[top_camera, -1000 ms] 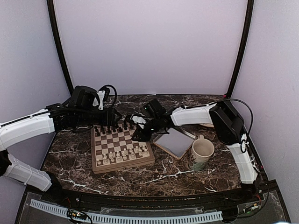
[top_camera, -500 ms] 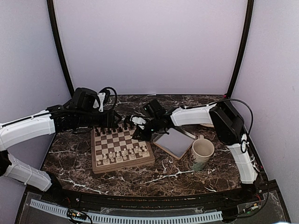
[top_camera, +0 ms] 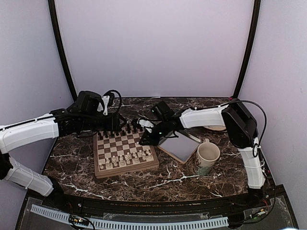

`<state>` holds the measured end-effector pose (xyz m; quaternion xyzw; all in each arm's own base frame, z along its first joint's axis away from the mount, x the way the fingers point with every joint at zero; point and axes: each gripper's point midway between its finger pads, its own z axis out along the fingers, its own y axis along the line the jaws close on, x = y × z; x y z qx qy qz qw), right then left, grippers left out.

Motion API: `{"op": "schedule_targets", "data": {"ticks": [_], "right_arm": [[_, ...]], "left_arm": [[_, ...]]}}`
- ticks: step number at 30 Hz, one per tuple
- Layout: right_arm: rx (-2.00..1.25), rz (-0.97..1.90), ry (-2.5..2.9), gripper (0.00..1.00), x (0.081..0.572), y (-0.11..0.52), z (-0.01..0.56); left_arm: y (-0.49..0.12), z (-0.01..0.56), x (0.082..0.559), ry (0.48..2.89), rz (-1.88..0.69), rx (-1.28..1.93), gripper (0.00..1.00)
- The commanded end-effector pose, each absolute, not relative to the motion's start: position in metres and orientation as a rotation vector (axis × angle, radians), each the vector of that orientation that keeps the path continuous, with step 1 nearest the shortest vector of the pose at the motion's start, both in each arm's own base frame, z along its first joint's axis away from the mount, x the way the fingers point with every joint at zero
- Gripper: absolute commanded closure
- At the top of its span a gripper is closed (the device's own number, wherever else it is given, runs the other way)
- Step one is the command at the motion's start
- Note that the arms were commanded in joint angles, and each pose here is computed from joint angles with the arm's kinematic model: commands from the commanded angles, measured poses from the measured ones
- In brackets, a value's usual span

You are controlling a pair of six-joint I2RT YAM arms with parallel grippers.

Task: Set up the chess pieces on the board
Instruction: Pick up the pawn from the chessboard.

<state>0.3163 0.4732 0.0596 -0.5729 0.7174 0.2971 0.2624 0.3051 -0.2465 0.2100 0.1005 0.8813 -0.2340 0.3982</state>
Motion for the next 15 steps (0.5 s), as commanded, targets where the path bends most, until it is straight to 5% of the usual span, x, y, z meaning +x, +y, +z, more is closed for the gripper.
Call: {"op": "schedule_targets", "data": {"ticks": [1,15], "right_arm": [[-1.432,0.959,1.932,0.88,0.319,0.464,0.117],[-1.269,1.126,1.930,0.87,0.323,0.428,0.168]], "left_arm": [[-0.265,0.203,0.309,2.229,-0.743,0.229,0.42],[-0.334,0.200,0.325,2.158,-1.393,0.048,0.50]]}}
